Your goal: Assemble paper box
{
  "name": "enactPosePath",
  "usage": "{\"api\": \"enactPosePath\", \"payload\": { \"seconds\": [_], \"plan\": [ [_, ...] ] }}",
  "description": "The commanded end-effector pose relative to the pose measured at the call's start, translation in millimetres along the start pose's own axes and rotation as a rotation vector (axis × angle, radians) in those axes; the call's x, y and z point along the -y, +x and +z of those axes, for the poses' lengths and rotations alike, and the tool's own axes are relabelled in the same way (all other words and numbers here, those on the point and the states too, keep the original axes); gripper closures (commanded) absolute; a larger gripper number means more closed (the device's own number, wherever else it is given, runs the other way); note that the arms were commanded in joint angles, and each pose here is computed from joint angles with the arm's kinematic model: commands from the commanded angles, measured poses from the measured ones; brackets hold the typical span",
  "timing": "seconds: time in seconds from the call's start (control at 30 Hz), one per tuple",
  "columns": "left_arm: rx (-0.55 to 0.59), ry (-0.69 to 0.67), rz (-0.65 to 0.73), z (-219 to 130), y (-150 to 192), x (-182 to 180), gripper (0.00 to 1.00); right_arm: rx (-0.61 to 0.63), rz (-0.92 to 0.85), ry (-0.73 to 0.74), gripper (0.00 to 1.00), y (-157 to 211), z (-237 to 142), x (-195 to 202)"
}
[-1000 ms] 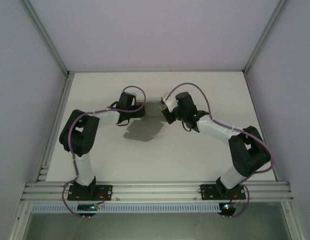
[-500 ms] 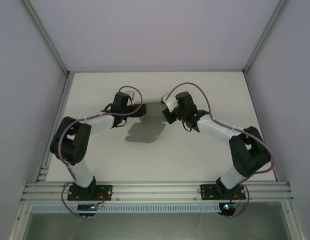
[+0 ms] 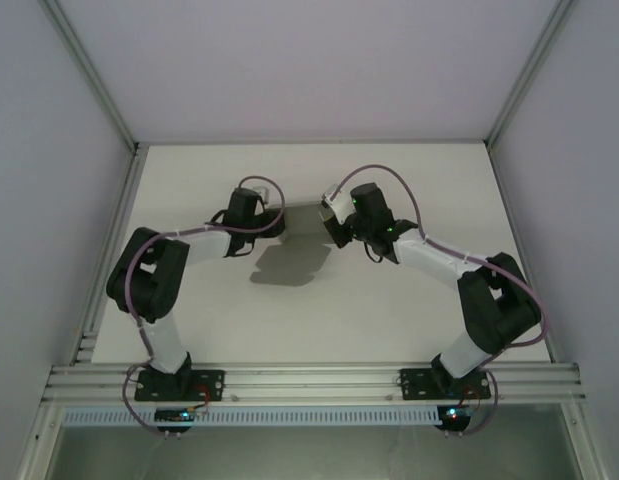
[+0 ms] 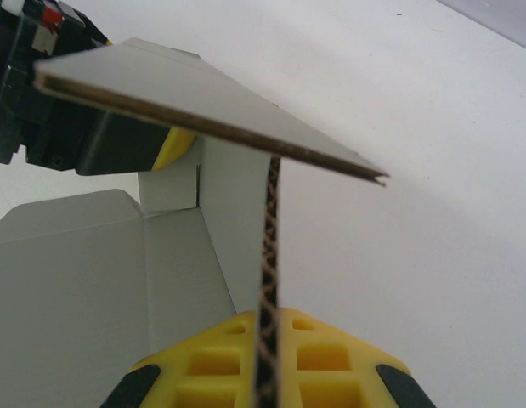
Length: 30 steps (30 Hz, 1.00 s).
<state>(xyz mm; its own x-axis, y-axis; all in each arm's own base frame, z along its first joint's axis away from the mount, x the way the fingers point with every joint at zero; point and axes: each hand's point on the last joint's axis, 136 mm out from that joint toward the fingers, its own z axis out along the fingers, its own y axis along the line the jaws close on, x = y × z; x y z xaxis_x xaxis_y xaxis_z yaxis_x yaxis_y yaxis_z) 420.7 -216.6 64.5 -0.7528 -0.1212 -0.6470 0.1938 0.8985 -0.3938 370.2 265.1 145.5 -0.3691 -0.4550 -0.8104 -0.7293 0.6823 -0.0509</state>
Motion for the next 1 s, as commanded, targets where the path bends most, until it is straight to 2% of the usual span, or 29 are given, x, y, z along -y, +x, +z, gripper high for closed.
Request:
{"api": "enactPosePath", "payload": {
  "seconds": [0.0,0.2,0.33,0.37,0.4,0.47,0.53,0.63,0.7,0.83,0.97],
  "plan": [
    [0.001,0.019,-0.015,3.3,4.0,-0.1,0.61,-0.113,0.021,-0.005,1.00,28.9,-0.2,-1.5],
    [0.046,0.062,0.003,8.0,-4.2,6.7,0.76,-0.105,0.038,-0.009,0.99,28.4,1.0,-0.5],
    [0.090,0.104,-0.018,10.8,-11.0,12.8,0.94,-0.085,0.065,-0.010,0.97,23.5,-1.0,3.2],
    [0.095,0.106,-0.025,11.4,-10.9,12.2,1.00,-0.079,0.076,-0.004,0.93,21.6,-2.3,5.5],
    [0.097,0.107,-0.024,11.9,-10.7,12.6,1.00,-0.067,0.084,0.004,0.88,17.7,-4.6,8.0],
    [0.111,0.106,-0.023,10.0,-14.8,13.1,1.00,-0.033,0.131,0.034,0.67,8.6,-12.0,17.7],
    [0.129,0.085,-0.033,7.0,-18.9,10.3,1.00,0.022,0.173,0.058,0.38,-5.4,-24.5,28.9],
    [0.157,0.071,-0.034,-0.1,-25.7,9.7,1.00,0.104,0.220,0.120,0.13,-26.4,-48.2,48.1],
    [0.167,0.067,-0.032,-4.5,-27.9,10.4,1.00,0.152,0.232,0.215,0.01,-39.8,-64.1,65.9],
    [0.166,0.034,-0.024,-9.3,-29.0,9.1,1.00,0.193,0.258,0.374,0.01,-60.0,-85.7,98.4],
    [0.166,0.006,-0.011,-12.1,-30.2,8.5,1.00,0.172,0.235,0.400,0.01,-74.2,-79.3,109.8]
  ]
}}
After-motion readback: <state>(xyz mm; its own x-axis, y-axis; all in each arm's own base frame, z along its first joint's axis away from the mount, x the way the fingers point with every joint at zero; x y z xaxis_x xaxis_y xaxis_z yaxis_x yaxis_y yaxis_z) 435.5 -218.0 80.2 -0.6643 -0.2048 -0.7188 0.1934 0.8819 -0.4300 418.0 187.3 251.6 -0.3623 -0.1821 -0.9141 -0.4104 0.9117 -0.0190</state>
